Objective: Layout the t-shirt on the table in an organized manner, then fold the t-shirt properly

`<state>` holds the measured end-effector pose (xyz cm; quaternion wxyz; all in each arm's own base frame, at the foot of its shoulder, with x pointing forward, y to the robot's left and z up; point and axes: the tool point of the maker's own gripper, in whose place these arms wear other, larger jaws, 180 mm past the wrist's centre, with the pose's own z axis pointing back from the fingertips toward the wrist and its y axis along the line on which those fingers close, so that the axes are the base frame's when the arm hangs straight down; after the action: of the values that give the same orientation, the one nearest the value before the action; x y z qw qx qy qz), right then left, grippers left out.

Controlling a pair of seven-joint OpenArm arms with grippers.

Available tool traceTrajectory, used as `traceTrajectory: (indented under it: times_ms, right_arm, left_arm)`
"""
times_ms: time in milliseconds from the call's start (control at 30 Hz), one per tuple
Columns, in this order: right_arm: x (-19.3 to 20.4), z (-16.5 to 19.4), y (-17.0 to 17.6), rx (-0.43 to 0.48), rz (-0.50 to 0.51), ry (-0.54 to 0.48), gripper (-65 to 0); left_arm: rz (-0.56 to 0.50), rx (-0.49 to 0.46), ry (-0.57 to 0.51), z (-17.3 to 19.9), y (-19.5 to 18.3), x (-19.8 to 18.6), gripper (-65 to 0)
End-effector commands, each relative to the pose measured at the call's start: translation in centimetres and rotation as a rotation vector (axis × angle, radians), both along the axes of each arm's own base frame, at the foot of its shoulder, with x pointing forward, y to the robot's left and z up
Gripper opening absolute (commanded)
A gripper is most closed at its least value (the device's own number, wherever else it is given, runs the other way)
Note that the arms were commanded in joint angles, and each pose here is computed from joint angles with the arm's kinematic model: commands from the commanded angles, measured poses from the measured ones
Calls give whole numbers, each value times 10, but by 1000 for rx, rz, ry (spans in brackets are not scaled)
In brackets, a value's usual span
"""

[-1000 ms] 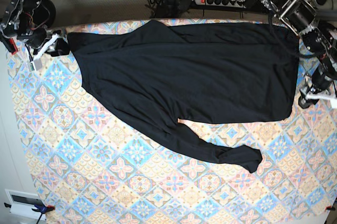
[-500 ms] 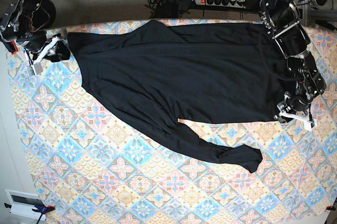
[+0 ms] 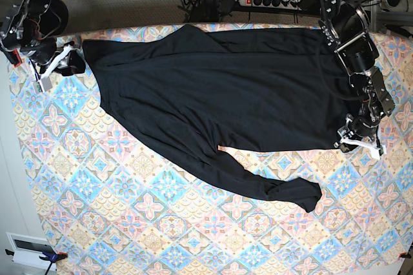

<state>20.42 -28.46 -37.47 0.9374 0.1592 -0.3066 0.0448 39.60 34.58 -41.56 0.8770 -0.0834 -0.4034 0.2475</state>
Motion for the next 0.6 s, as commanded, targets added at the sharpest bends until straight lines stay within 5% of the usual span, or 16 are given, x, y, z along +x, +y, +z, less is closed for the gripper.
traceTrajectory:
  times_ms: [0, 233, 567]
  right_arm:
    - [10, 13, -4, -11, 8, -47, -423]
    - [19, 13, 10, 4, 48, -56, -423]
    - [20, 10, 18, 12, 73, -48, -423]
  left_arm:
    - [2, 9, -9, 9, 7, 4, -428]
    - [35, -27, -55, 19, 16, 6, -650]
    - [201, -127, -154, 35, 55, -8, -637]
